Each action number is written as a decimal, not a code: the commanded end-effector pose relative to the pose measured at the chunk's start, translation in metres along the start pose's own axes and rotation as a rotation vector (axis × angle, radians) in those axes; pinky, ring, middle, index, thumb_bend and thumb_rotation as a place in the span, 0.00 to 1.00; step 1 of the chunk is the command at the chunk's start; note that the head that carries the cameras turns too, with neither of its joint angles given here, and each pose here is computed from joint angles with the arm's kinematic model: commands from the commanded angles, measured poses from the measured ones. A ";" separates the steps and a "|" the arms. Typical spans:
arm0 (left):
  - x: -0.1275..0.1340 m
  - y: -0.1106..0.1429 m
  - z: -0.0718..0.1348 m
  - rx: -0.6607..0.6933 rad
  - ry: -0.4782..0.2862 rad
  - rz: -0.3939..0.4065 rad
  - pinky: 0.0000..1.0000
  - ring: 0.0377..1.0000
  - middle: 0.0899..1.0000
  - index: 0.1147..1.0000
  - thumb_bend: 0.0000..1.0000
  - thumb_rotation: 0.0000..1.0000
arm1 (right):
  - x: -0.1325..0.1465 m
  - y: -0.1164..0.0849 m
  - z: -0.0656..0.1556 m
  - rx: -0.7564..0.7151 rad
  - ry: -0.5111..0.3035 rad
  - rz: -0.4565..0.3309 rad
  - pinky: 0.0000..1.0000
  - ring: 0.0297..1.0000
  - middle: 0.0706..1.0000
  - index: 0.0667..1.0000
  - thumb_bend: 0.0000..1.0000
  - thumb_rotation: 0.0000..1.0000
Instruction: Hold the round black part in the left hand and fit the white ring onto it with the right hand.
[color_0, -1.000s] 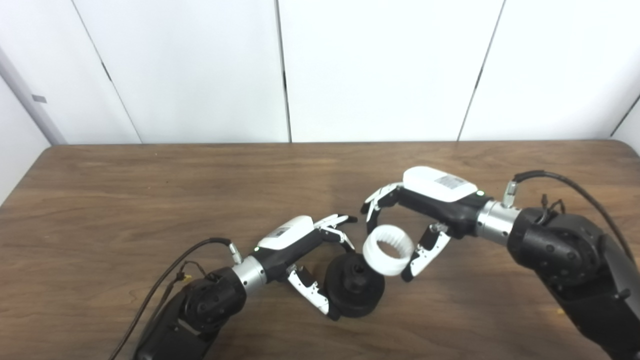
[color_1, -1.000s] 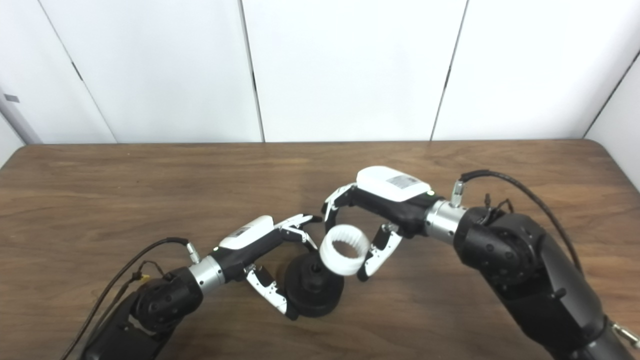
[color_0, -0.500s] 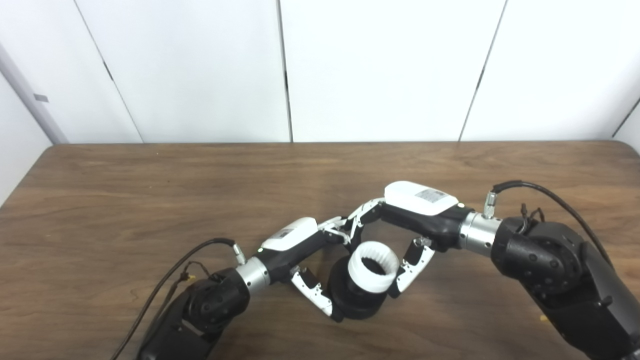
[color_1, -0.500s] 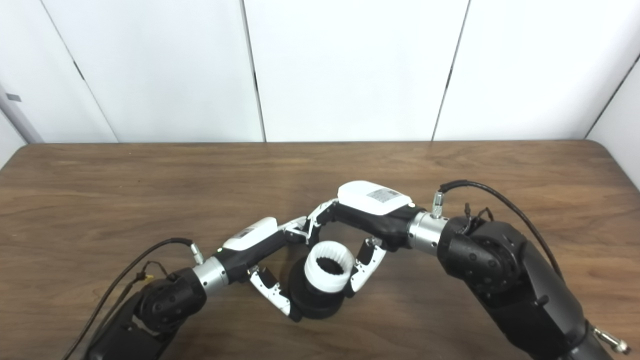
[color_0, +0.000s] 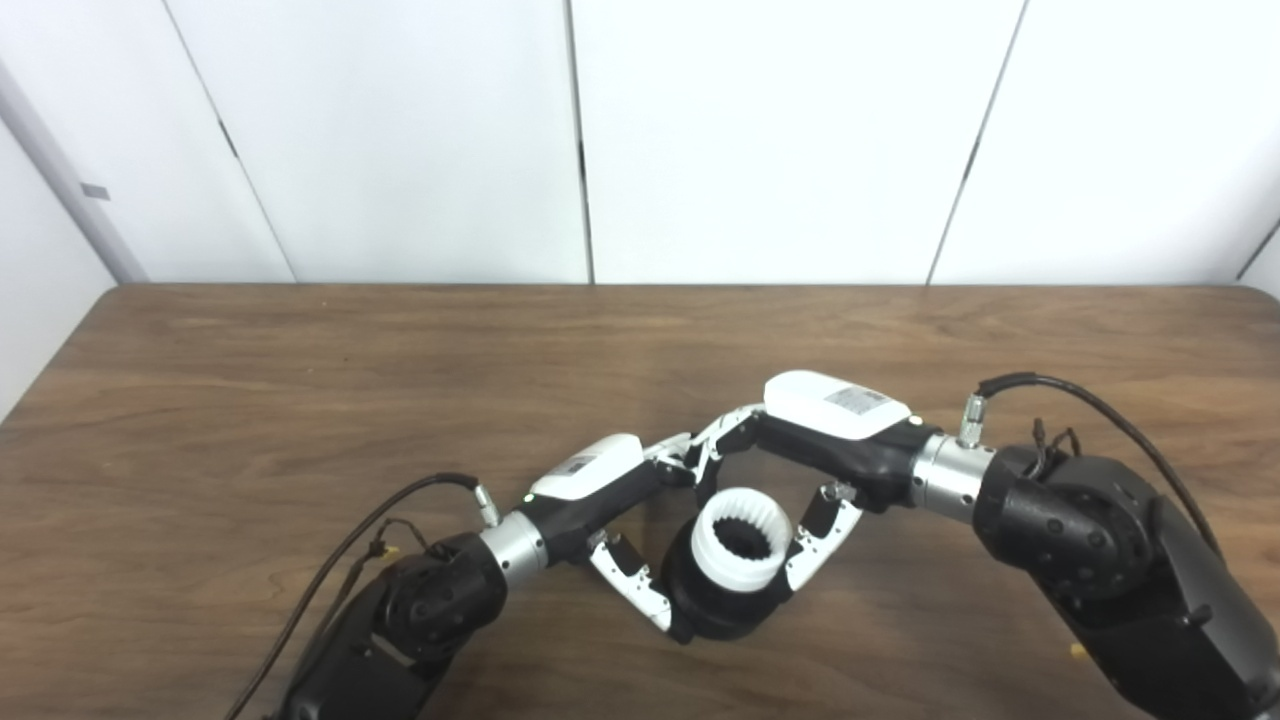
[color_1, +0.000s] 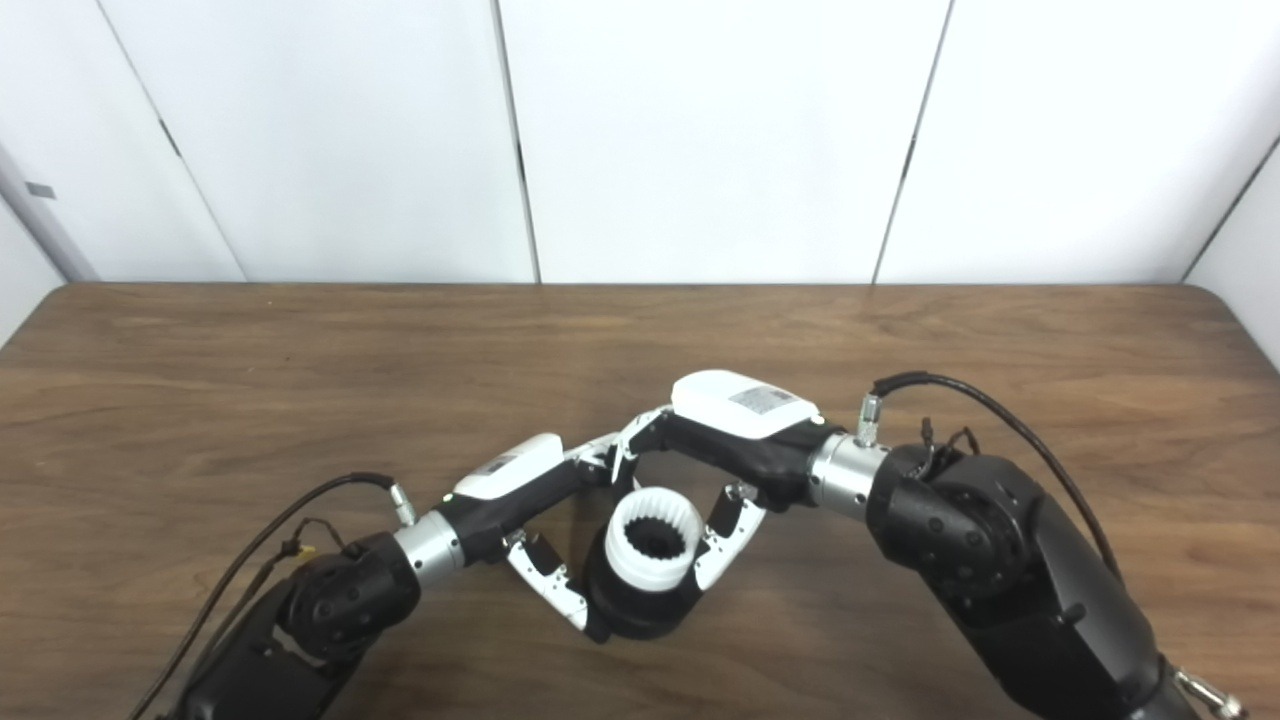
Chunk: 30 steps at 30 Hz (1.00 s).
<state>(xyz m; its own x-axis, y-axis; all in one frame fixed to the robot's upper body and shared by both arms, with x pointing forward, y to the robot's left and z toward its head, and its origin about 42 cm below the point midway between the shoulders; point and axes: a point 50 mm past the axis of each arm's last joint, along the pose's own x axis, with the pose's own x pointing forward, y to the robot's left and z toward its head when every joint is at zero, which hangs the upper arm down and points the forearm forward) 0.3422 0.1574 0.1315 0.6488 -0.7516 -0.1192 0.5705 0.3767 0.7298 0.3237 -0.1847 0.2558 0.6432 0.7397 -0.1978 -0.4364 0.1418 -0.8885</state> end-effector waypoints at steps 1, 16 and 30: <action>-0.004 -0.017 -0.011 -0.027 0.086 -0.099 0.93 1.00 0.97 0.42 0.52 0.07 | 0.004 -0.010 0.005 -0.025 -0.031 -0.040 0.75 0.81 0.76 0.44 0.52 0.14; -0.005 -0.017 -0.009 -0.028 0.081 -0.090 0.93 1.00 0.97 0.42 0.52 0.07 | 0.010 0.001 0.002 -0.011 -0.012 -0.018 0.73 0.81 0.75 0.45 0.52 0.14; -0.006 -0.015 -0.008 -0.027 0.082 -0.090 0.92 1.00 0.97 0.42 0.52 0.08 | 0.008 0.009 -0.010 -0.023 0.026 0.029 0.72 0.80 0.76 0.45 0.52 0.14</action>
<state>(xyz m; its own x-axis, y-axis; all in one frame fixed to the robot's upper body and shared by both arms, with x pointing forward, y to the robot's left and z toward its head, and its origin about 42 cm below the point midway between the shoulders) 0.3409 0.1579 0.1326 0.6530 -0.7480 -0.1186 0.5676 0.3797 0.7305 0.3285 -0.1804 0.2436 0.6432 0.7409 -0.1932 -0.4412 0.1525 -0.8843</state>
